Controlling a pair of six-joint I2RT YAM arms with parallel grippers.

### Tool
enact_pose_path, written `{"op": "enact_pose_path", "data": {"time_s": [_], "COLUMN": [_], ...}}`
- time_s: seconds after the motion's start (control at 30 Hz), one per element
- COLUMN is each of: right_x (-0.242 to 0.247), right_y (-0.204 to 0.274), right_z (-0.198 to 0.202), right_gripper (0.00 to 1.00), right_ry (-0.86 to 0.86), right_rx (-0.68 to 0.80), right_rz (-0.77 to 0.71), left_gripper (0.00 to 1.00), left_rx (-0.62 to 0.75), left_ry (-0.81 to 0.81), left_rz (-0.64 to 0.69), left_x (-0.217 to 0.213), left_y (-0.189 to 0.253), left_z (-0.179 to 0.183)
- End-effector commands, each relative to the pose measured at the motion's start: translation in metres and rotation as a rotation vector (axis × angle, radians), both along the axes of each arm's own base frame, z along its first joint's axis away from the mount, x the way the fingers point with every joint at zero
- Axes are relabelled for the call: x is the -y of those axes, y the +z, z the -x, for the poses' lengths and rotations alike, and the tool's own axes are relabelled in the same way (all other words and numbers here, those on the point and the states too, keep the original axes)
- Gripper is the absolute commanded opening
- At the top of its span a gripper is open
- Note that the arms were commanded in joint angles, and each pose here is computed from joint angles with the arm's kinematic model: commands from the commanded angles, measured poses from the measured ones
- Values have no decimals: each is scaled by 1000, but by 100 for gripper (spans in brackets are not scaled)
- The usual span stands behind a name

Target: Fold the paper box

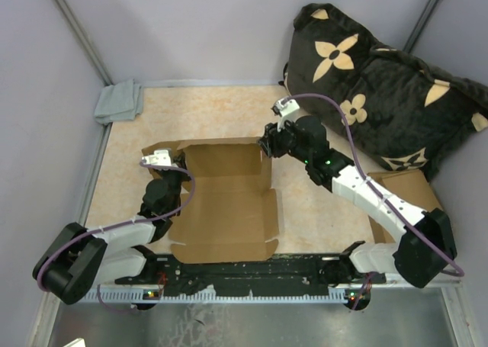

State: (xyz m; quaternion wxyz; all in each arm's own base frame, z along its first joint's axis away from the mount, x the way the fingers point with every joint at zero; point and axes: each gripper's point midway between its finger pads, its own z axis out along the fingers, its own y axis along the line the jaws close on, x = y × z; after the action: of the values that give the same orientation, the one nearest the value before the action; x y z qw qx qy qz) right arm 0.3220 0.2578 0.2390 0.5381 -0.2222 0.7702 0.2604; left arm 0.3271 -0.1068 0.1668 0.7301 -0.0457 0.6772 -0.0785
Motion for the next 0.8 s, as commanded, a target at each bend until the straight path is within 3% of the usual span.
{"op": "enact_pose_path", "data": {"time_s": [0.0, 0.2, 0.5, 0.77], "right_x": [-9, -8, -9, -10], "right_y": [31, 26, 25, 10], "right_z": [-10, 1, 7, 4], "right_gripper": [39, 34, 38, 28], "right_ry": [6, 38, 56, 48], "right_rx": [58, 32, 10, -27], "right_rz": [-19, -8, -7, 23], "left_gripper": [0, 0, 0, 0], "left_rx": [-29, -30, -30, -27], "left_ry": [8, 8, 4, 4], "left_rz": [-15, -16, -14, -12], "left_x": [0, 0, 2, 2], "left_y": [-8, -7, -5, -3], "left_z": [1, -1, -2, -2]}}
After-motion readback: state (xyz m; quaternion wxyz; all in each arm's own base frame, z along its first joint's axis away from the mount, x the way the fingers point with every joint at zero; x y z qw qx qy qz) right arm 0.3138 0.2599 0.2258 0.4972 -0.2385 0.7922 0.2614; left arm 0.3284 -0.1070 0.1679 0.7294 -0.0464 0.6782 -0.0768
